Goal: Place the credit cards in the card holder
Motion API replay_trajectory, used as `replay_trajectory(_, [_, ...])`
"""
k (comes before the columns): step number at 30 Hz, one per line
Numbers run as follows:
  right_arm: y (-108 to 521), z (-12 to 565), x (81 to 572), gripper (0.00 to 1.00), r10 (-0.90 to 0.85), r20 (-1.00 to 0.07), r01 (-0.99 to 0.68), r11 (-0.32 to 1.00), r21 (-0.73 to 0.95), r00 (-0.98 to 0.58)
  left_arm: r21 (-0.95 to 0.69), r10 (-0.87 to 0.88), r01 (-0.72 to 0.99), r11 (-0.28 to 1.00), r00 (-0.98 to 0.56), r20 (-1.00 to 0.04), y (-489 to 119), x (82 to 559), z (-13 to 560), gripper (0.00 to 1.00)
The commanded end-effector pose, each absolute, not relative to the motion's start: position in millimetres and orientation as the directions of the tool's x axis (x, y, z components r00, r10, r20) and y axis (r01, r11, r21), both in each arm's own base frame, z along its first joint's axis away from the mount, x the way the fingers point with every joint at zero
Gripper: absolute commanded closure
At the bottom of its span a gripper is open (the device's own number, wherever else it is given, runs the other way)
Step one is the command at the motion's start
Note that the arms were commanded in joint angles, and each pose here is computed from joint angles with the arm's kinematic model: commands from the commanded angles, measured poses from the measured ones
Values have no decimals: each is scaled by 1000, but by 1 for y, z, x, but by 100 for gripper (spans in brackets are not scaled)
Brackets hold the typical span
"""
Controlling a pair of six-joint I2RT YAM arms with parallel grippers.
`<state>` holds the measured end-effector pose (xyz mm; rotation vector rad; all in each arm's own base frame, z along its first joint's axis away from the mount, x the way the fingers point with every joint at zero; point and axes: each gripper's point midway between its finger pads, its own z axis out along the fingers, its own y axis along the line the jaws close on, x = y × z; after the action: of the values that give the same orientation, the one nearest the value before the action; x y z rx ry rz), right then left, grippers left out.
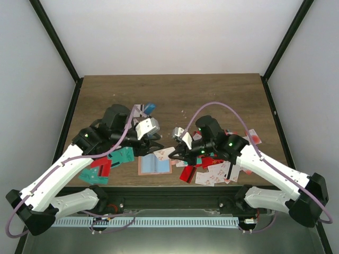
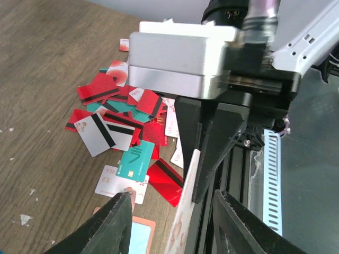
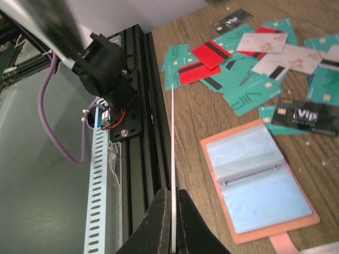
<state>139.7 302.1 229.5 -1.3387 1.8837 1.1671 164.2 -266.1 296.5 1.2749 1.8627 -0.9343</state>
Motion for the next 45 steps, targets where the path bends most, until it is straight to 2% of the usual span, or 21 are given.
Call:
replay_trajectory(1, [313, 257, 136, 99, -452, -875, -984, 76, 159, -176, -186, 492, 968, 170, -247, -835, -266, 148, 288, 57])
replay_trajectory(11, [324, 273, 134, 99, -426, -898, -994, 51, 94, -107, -207, 516, 972, 109, -234, -824, -263, 131, 278, 65])
replay_trajectory(15, [324, 277, 133, 99, -422, -901, -995, 47, 92, -103, -210, 520, 973, 97, -229, -823, -263, 129, 275, 71])
replay_trajectory(18, [324, 279, 132, 99, -419, -902, -995, 43, 92, -101, -204, 522, 974, 102, -227, -822, -264, 132, 271, 78])
replay_trajectory(22, [323, 281, 131, 99, -413, -905, -995, 46, 91, -102, -212, 513, 972, 101, -234, -826, -269, 135, 270, 94])
replay_trajectory(24, [322, 282, 132, 99, -408, -907, -994, 52, 91, -104, -209, 504, 971, 112, -237, -831, -270, 139, 272, 96])
replay_trajectory(26, [321, 282, 135, 91, -410, -903, -992, 82, 101, -126, -208, 484, 969, 130, -245, -840, -272, 143, 277, 96])
replay_trajectory(27, [321, 282, 139, 76, -409, -901, -988, 109, 108, -143, -211, 470, 966, 152, -258, -844, -273, 146, 280, 96])
replay_trajectory(29, [318, 287, 153, 54, -380, -902, -968, 215, 127, -203, -217, 433, 950, 223, -297, -851, -272, 157, 285, 96])
replay_trajectory(31, [310, 298, 165, 34, -294, -918, -936, 308, 172, -265, -234, 378, 927, 292, -336, -862, -270, 168, 291, 96])
replay_trajectory(32, [304, 306, 168, 20, -232, -928, -921, 331, 206, -291, -247, 346, 914, 321, -356, -868, -270, 172, 293, 96])
replay_trajectory(34, [290, 322, 176, 5, -91, -936, -885, 369, 285, -340, -292, 265, 884, 365, -399, -878, -269, 180, 300, 96])
replay_trajectory(36, [274, 335, 186, 0, 43, -922, -838, 402, 368, -384, -345, 159, 855, 388, -431, -888, -270, 187, 312, 96])
replay_trajectory(39, [259, 344, 199, 0, 179, -875, -772, 415, 482, -450, -433, 17, 814, 386, -476, -879, -270, 196, 331, 96])
replay_trajectory(42, [256, 346, 207, 1, 235, -813, -731, 358, 581, -532, -526, -108, 767, 367, -527, -843, -270, 207, 347, 96])
replay_trajectory(45, [259, 351, 208, 6, 254, -757, -717, 245, 652, -602, -597, -218, 739, 311, -556, -802, -271, 214, 365, 96])
